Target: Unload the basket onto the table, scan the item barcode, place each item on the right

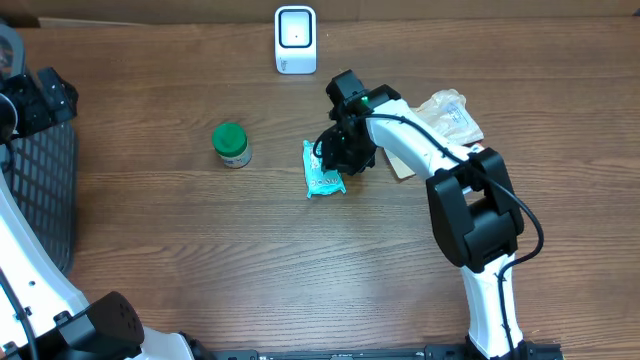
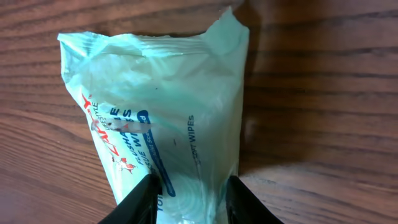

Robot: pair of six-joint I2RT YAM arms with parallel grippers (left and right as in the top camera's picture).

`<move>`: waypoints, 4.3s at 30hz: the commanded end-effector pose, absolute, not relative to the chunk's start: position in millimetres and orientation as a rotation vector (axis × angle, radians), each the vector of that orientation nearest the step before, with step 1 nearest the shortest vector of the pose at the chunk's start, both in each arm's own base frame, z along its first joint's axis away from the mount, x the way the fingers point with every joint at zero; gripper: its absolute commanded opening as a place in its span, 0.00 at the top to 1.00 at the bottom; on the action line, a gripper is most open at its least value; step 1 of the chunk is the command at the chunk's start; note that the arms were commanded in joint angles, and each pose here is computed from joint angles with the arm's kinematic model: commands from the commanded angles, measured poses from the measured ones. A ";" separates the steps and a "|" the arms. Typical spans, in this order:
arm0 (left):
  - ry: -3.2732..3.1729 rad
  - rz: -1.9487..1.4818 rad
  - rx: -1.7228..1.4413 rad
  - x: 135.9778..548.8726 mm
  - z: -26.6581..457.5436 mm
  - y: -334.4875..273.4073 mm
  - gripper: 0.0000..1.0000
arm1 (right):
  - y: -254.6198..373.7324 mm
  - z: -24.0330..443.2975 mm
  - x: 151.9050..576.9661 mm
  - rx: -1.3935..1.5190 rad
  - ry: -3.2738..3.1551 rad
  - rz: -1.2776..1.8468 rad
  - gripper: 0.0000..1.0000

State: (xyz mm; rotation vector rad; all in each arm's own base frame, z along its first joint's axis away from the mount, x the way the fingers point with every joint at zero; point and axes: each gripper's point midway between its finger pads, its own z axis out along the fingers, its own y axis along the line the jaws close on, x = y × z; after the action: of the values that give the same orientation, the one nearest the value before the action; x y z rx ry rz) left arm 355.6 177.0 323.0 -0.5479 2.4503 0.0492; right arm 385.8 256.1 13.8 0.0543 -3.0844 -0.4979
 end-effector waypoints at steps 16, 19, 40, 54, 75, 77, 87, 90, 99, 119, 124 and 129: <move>2.446 0.055 -0.507 356.3 327.3 175.2 0.00 | 231.5 65.7 407.8 0.021 -3.229 -0.233 0.96; 2.446 0.055 -0.507 356.4 327.3 175.2 0.00 | 206.7 108.8 410.5 -0.089 -3.331 0.132 0.96; 2.446 0.055 -0.506 356.4 327.3 175.0 0.00 | 287.9 58.2 379.5 0.534 -3.312 0.492 0.46; 2.446 0.055 -0.507 356.3 327.3 175.2 0.00 | 247.4 -17.6 359.5 0.634 -3.016 0.803 0.84; 2.446 0.055 -0.506 356.4 327.3 175.0 0.00 | 371.9 160.1 339.4 0.548 -2.625 -1.194 0.96; 2.446 0.055 -0.506 356.4 327.3 175.0 0.00 | 365.4 148.1 343.9 0.474 -2.562 -1.254 0.96; 2.446 0.055 -0.507 356.3 327.3 175.2 0.00 | 314.9 64.4 351.9 0.333 -2.671 -0.982 0.85; 2.446 0.055 -0.506 356.4 327.3 175.0 0.00 | 320.3 65.8 349.2 0.414 -2.738 -0.893 0.69; 2.446 0.055 -0.506 356.4 327.3 175.1 0.00 | 307.8 69.6 360.1 0.424 -2.819 -0.790 0.55; 2.675 -0.535 0.075 358.3 237.2 36.5 0.30 | 127.1 212.5 409.7 -0.009 -3.221 -0.729 0.27; 2.747 -0.578 0.512 343.4 162.2 -25.1 0.43 | 127.2 200.7 408.9 -0.015 -3.204 -0.720 0.25; 2.719 -0.396 0.830 342.6 104.6 -55.1 0.37 | 127.5 199.8 410.8 -0.012 -3.210 -0.724 0.25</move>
State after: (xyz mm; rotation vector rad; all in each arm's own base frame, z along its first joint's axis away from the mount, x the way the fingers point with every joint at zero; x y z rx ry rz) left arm 349.7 -46.4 132.2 0.5993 2.7378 -0.5264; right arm 410.5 127.0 201.9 -0.0263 -3.2098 -0.7234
